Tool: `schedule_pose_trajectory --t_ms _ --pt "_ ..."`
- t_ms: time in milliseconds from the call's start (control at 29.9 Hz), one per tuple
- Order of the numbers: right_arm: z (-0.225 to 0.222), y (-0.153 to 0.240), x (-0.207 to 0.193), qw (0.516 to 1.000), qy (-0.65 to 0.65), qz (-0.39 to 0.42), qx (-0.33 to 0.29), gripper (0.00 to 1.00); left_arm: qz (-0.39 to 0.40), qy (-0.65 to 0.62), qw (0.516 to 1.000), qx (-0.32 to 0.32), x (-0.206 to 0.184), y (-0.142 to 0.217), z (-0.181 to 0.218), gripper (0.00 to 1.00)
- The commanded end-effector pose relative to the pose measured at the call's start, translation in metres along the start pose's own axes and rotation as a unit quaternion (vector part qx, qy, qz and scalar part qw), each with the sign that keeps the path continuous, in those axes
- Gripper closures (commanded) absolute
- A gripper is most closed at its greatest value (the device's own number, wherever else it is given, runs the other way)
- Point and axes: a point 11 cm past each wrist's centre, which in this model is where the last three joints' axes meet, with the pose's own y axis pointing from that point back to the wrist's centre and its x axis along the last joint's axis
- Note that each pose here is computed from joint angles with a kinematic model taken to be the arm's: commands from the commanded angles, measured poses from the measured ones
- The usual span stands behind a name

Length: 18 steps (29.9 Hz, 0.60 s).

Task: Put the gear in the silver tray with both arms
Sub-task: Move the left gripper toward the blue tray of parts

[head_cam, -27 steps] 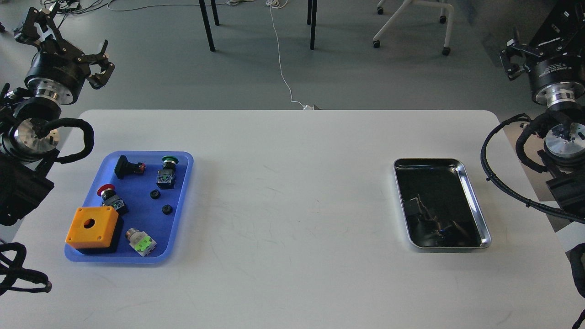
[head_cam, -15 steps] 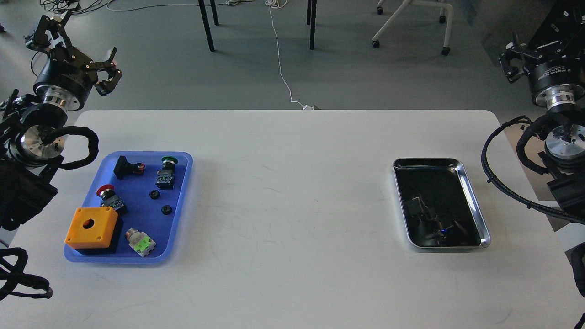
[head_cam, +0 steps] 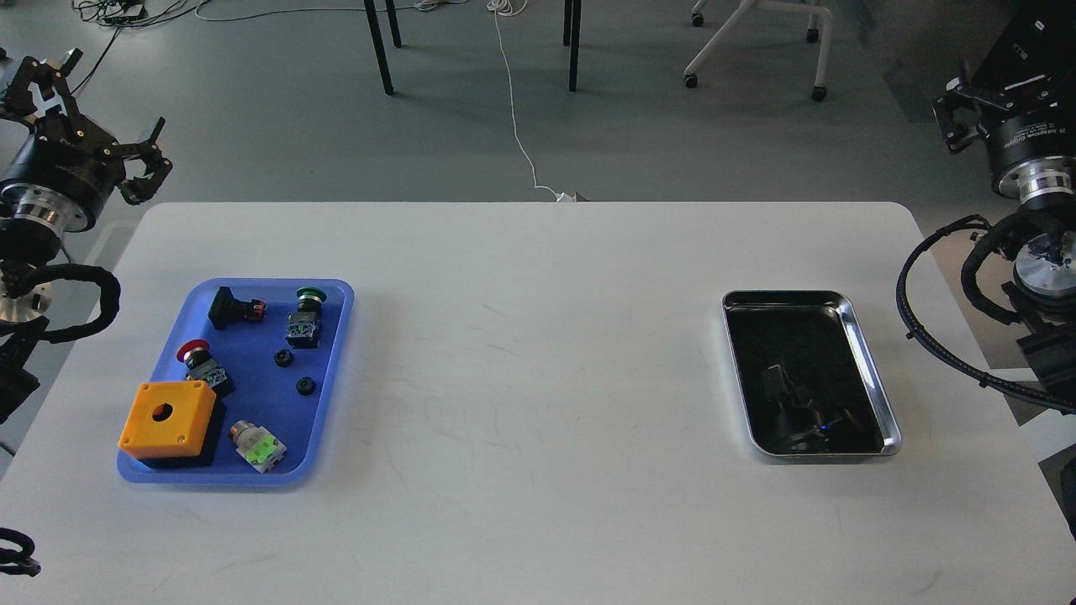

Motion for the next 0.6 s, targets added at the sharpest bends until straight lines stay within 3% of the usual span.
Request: schedule_pose_trajectory --t_ms 0,201,368,501,568 --pt "-0.002 0.001 0.001 1.0 -0.002 0.0 0.013 0.01 -0.007 -0.096 0.995 0.015 0.015 0.011 0.036 0.02" --pt "0.008 0.0 -0.007 1.0 -0.008 -0.01 0.003 0.01 -0.009 -0.191 0.98 0.056 0.035 0.036 0.06 0.02" --pt "0.017 0.0 -0.019 0.999 -0.012 -0.029 -0.01 0.01 -0.09 -0.286 0.947 0.113 0.005 0.052 0.072 0.02" --pt "0.02 0.002 -0.018 0.999 -0.012 -0.028 -0.014 0.01 -0.168 -0.372 0.897 0.169 -0.025 0.072 0.066 0.02" --pt "0.02 0.002 -0.019 0.999 -0.014 -0.031 -0.014 0.01 -0.212 -0.444 0.843 0.215 -0.034 0.088 0.053 0.02"
